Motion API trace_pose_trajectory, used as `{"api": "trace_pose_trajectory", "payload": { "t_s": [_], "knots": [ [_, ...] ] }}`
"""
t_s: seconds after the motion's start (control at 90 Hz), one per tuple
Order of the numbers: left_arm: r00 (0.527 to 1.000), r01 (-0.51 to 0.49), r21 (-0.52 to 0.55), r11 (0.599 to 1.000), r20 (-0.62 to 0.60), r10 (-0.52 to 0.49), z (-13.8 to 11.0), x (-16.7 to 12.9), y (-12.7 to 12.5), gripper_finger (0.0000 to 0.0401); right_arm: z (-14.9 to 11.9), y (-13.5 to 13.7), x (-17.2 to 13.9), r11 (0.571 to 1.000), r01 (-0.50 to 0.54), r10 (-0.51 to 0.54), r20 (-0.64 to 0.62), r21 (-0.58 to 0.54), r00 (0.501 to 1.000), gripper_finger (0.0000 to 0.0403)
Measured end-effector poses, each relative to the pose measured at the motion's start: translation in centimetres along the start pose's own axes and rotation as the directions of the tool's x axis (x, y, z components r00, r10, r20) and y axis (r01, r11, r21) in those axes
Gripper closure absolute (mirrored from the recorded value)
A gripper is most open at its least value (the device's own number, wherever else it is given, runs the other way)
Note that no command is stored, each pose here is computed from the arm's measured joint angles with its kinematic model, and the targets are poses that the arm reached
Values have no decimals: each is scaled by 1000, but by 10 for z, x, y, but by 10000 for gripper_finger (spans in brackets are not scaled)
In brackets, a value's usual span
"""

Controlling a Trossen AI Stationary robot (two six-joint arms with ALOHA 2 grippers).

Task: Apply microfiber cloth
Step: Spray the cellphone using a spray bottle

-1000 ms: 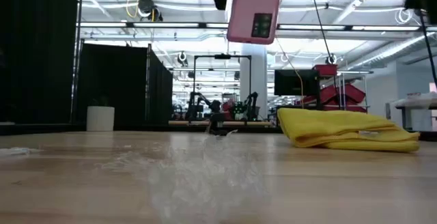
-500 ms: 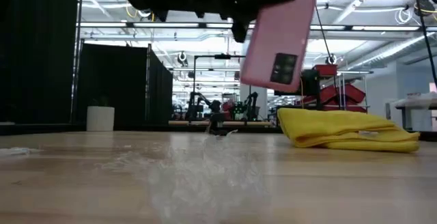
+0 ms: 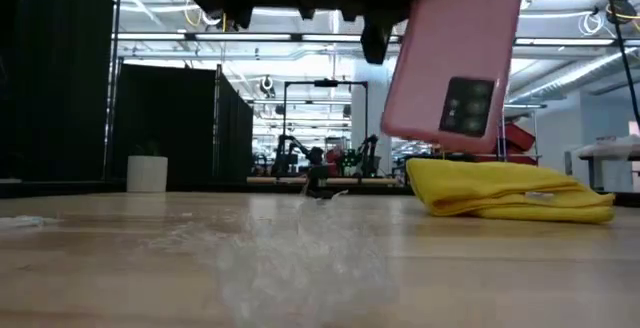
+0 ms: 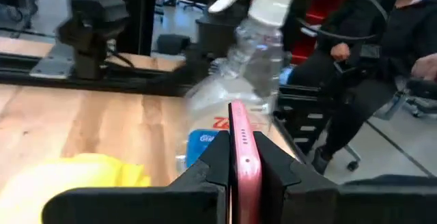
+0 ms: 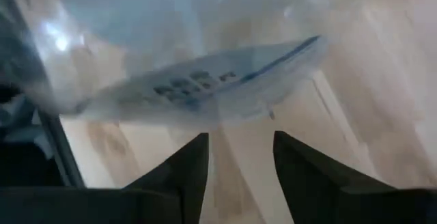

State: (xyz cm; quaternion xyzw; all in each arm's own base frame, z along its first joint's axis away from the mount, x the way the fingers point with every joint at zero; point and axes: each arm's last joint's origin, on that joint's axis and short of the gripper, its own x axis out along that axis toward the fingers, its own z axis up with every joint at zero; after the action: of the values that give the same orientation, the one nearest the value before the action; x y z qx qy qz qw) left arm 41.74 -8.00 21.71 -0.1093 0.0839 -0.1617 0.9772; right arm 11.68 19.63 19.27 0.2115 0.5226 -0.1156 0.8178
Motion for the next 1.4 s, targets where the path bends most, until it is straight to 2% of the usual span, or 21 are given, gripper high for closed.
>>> {"api": "trace_pose_trajectory", "payload": {
  "t_s": [0.2,0.478,0.722,0.878,1.022,1.178,1.256,1.4],
  "knots": [
    [1000,-10,-5,1000,2,10,-1,1,-6,388,19,9,18,999,-17,20,53,-48,998,258],
    [1000,-23,-4,1000,6,23,-2,2,-11,388,49,16,39,998,-55,57,109,-17,992,258],
    [997,-70,-2,998,12,70,-2,2,-11,388,66,18,43,995,-104,103,141,-5,985,258],
    [996,-84,-5,996,-27,84,-3,-1,-10,388,68,16,37,993,-116,118,132,-21,984,258],
    [992,-99,28,995,-72,101,14,-15,-16,388,71,13,12,969,-247,247,62,-8,967,258],
    [983,-149,100,984,-97,158,41,-41,-23,388,70,10,-17,937,-349,348,96,-1,933,258],
    [978,-180,133,975,-82,192,55,-54,-27,388,69,10,-21,940,-336,340,154,-49,928,258],
    [967,-232,173,957,-64,246,72,-72,-33,388,79,9,-21,961,-239,272,331,-137,904,255]
  ]
}}
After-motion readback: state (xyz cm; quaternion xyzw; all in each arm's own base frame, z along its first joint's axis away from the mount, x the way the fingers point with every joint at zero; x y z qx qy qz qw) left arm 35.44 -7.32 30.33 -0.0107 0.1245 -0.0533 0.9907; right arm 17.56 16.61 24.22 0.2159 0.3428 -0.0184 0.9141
